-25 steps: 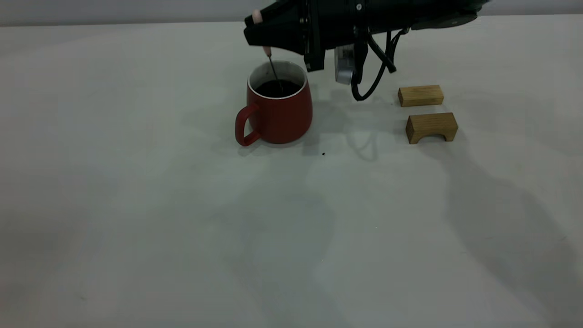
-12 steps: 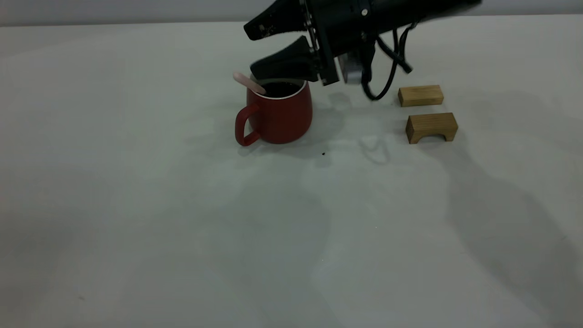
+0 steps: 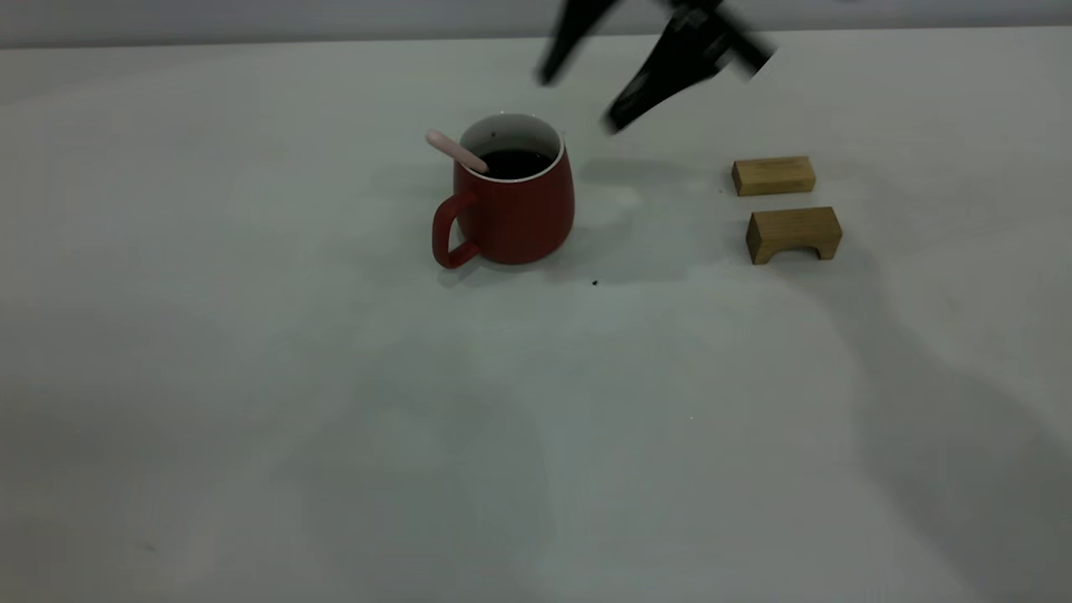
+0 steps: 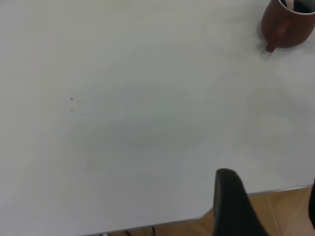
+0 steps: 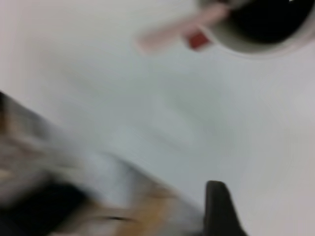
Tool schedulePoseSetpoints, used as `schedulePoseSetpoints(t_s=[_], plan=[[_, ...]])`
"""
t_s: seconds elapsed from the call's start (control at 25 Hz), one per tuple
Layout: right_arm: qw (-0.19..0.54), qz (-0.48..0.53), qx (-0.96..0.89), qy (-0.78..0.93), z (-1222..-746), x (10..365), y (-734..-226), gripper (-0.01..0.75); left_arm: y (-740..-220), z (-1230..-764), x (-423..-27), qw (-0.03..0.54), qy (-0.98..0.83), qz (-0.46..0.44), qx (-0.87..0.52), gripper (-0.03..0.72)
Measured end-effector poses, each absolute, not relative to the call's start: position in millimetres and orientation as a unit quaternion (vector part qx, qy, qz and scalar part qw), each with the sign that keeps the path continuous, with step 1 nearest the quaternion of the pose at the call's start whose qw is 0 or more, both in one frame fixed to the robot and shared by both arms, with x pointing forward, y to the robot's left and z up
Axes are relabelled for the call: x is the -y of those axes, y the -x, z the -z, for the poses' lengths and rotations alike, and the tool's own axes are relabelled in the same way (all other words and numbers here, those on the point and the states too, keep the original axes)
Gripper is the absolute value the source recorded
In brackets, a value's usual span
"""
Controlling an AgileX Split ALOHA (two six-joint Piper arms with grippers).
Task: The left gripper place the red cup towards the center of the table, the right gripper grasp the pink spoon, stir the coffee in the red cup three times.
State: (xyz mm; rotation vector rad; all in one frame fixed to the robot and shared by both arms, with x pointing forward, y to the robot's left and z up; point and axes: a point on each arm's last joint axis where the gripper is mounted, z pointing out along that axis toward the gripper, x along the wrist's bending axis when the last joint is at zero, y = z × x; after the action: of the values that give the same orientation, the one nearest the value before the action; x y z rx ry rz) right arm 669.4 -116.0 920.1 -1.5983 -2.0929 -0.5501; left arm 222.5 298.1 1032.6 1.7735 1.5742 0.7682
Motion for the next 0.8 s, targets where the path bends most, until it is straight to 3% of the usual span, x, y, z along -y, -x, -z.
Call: schedulePoseSetpoints(t_s=[0.2, 0.4, 0.6, 0.8], plan=[[0.073, 0.164, 0.877, 0.446, -980.9, 140.9, -660.6, 0.313, -222.5, -1032.6, -298.1, 0.319, -0.674, -0.292, -0.599, 0.447], [-0.023, 0.156, 0.914, 0.373, -1037.3, 156.2, -647.6, 0.191, -222.5, -1032.6, -298.1, 0.319, -0.674, -0.292, -0.599, 0.447], [-0.08, 0.199, 0.887, 0.408, -1114.3, 173.2, -598.2, 0.16, -222.5, -1032.6, -298.1, 0.319, -0.674, -0.292, -0.599, 0.447], [-0.102, 0.206, 0.852, 0.471, -1149.5, 197.0, -533.9, 0.16, -222.5, -1032.6, -298.1, 0.319, -0.674, -0.292, -0.599, 0.447]])
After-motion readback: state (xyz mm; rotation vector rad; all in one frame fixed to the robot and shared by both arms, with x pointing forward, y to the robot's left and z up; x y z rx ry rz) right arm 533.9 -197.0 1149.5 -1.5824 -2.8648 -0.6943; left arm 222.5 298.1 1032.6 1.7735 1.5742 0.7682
